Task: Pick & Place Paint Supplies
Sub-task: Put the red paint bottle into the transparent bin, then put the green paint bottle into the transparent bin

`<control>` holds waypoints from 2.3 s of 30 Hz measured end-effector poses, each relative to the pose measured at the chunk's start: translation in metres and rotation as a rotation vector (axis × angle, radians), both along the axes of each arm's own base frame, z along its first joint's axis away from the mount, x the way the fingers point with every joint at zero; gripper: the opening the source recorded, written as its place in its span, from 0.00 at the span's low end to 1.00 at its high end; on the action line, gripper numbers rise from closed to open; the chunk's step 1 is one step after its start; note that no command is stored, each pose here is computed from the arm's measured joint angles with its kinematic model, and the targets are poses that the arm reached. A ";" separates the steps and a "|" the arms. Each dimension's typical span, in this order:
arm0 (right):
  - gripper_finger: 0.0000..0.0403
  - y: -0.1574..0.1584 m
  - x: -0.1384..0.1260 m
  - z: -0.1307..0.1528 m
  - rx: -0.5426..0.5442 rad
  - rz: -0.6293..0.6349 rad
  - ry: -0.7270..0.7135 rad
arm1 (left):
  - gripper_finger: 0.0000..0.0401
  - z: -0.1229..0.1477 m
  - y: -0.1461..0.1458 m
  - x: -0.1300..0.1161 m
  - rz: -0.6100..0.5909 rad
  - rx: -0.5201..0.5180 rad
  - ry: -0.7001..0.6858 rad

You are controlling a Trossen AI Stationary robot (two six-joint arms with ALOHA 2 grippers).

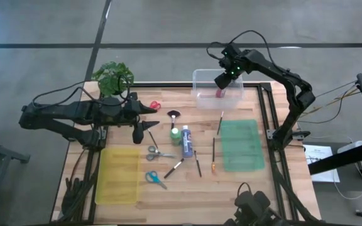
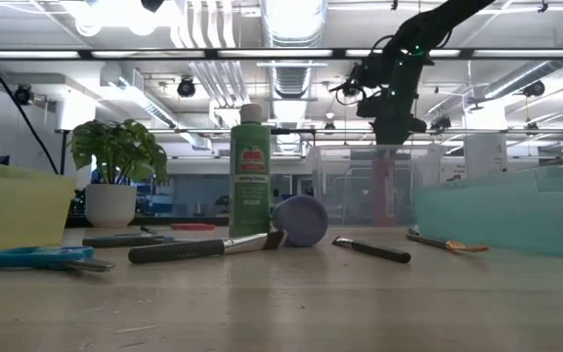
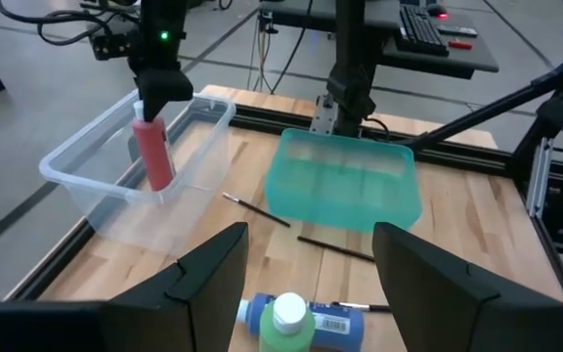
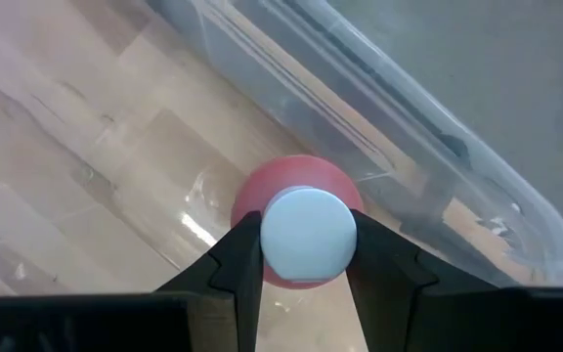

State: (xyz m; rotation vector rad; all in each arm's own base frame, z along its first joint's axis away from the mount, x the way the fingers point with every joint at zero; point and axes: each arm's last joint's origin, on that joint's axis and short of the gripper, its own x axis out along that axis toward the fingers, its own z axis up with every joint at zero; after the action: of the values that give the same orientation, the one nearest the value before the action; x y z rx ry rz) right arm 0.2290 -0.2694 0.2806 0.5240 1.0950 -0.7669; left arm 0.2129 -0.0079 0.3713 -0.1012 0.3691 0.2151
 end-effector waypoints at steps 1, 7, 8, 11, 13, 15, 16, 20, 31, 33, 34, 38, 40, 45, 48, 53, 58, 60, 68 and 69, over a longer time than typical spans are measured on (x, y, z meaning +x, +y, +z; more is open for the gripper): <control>0.28 0.000 0.000 0.000 0.001 0.003 0.002 | 0.58 0.000 0.000 0.000 0.000 -0.001 0.000; 0.28 0.002 -0.002 -0.001 0.011 0.048 0.025 | 0.58 0.000 0.000 0.000 0.000 -0.001 0.000; 0.29 0.002 -0.002 -0.002 0.012 0.051 0.028 | 0.58 0.000 0.000 0.000 0.000 0.000 0.000; 0.41 0.003 -0.002 -0.002 0.019 0.038 0.025 | 0.58 0.000 0.000 0.000 0.000 0.002 0.000; 0.50 0.003 -0.002 -0.002 0.018 0.036 0.027 | 0.58 0.000 0.000 0.000 -0.001 0.003 0.000; 0.58 0.003 -0.002 -0.002 0.017 0.039 0.029 | 0.58 0.000 0.000 0.000 -0.001 0.002 0.000; 0.61 0.003 -0.002 -0.002 0.016 0.040 0.029 | 0.58 0.000 0.000 0.000 -0.001 0.002 0.000; 0.67 0.008 -0.007 0.010 -0.017 0.044 0.010 | 0.58 0.000 0.000 0.000 -0.001 0.003 -0.004; 0.68 0.088 -0.017 0.093 -0.057 0.301 -0.399 | 0.58 0.001 0.000 0.000 -0.017 0.043 0.004; 0.68 0.119 -0.011 0.103 -0.062 0.445 -0.466 | 0.58 0.001 0.000 -0.001 -0.023 0.062 0.009; 0.68 0.136 -0.009 0.107 -0.071 0.510 -0.485 | 0.58 0.001 0.000 -0.001 -0.027 0.071 0.010; 0.68 0.197 0.001 0.116 -0.139 0.675 -0.531 | 0.58 0.001 0.000 -0.001 -0.031 0.082 0.016; 0.68 0.222 0.007 0.116 -0.183 0.694 -0.552 | 0.58 0.000 0.000 -0.002 -0.031 0.082 0.025; 0.68 0.269 0.030 0.102 -0.237 0.722 -0.564 | 0.58 -0.001 0.000 -0.002 -0.029 0.084 0.028; 0.68 0.283 0.054 0.081 -0.221 0.749 -0.546 | 0.58 -0.001 0.000 -0.002 -0.029 0.083 0.029; 0.68 0.289 0.096 0.052 -0.222 0.763 -0.538 | 0.58 -0.001 0.000 -0.002 -0.026 0.077 0.028; 0.68 0.287 0.131 0.033 -0.240 0.831 -0.460 | 0.58 0.000 0.000 -0.002 -0.026 0.077 0.026; 0.68 0.287 0.143 0.029 -0.239 0.861 -0.452 | 0.58 0.000 0.000 -0.002 -0.026 0.077 0.025; 0.68 0.276 0.174 0.008 -0.220 0.871 -0.390 | 0.58 0.000 0.000 -0.002 -0.026 0.076 0.021; 0.68 0.274 0.176 0.005 -0.216 0.869 -0.381 | 0.58 0.000 0.000 -0.002 -0.026 0.076 0.019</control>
State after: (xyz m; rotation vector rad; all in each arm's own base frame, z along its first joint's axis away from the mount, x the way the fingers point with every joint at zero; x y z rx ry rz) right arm 0.4050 0.0049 0.2852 -0.0226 0.7568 -0.0086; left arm 0.2114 -0.0075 0.3716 -0.0196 0.3801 0.2044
